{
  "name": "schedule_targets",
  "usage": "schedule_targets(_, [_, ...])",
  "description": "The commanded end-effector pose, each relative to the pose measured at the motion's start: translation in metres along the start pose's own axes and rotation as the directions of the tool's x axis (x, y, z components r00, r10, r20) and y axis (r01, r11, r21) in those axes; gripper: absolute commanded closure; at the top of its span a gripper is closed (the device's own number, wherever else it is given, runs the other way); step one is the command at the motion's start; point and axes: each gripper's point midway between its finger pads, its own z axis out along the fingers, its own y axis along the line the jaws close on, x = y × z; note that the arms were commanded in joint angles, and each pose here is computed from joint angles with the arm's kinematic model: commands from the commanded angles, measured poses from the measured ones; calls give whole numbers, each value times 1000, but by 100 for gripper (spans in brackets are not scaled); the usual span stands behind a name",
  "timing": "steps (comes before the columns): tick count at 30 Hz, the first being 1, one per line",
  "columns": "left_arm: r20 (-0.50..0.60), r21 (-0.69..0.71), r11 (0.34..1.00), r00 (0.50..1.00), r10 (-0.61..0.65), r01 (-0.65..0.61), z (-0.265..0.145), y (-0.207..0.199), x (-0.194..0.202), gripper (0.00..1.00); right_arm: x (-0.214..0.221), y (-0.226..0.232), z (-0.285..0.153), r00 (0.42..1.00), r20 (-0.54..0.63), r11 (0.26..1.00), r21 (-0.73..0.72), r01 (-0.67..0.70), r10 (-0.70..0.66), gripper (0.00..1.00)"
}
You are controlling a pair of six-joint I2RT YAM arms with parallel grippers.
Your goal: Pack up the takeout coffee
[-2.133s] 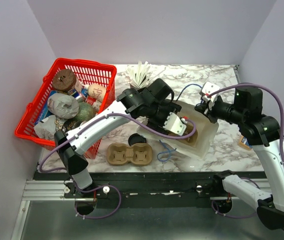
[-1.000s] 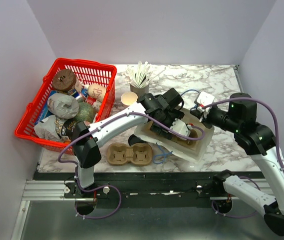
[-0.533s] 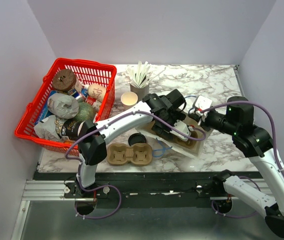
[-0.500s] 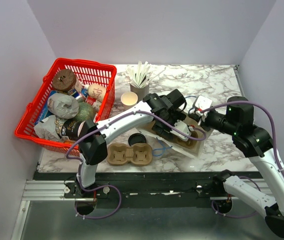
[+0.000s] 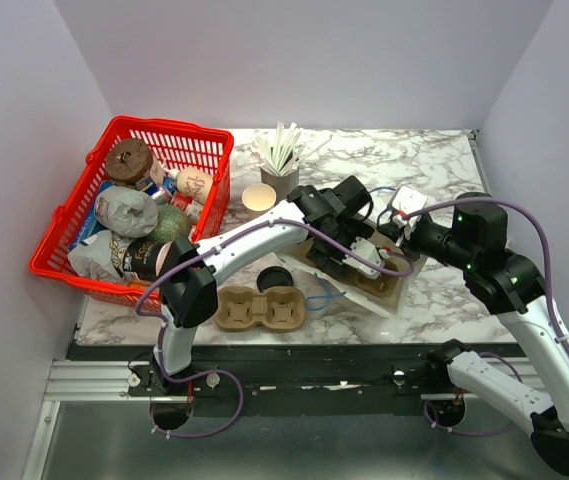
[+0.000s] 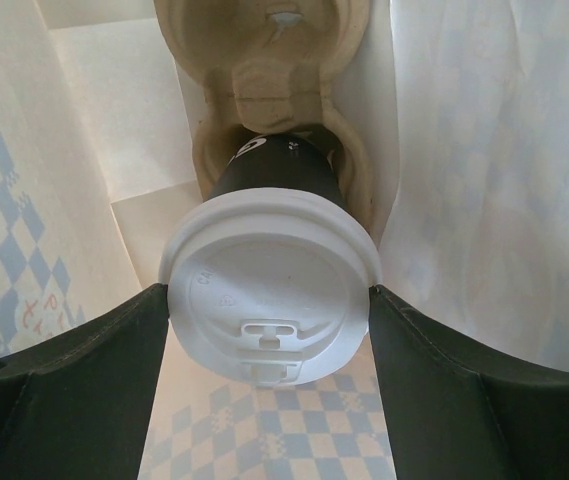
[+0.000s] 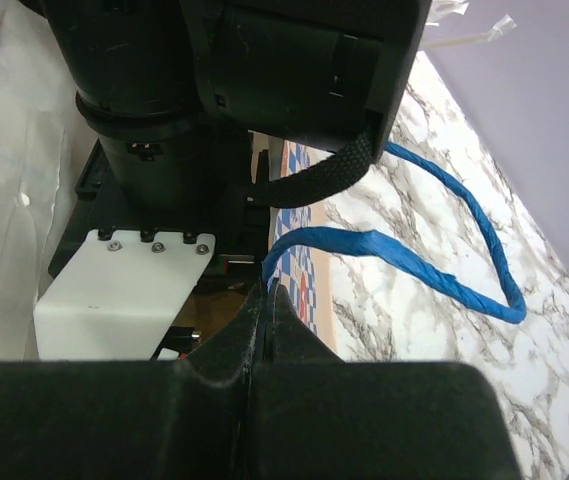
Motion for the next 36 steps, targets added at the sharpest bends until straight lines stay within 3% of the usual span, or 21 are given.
schedule_targets(1, [3,-44,996,997,-79,79,0,4,11,100,-22,0,0,994,88,998,8,-69,68,100])
schedule_targets(12, [6,-219,965,989,-145,143,-29,21,13,100,-16,2,3,990,57,992,1,-126,126,100])
schedule_targets(21, [18,-375,914,987,-161,156,-39,52,14,100,-14,17,3,965,31,964,-58,-259,261,99])
schedule_targets(31, [-68,-311,949,997,35,-54,-56,41,15,100,-19,2,-3,933,-20,934,6,-358,358,100])
schedule_targets(36, [-22,-261,959,994,109,-111,-62,32,6,100,-22,1,-6,896,-62,898,2,-441,440,100])
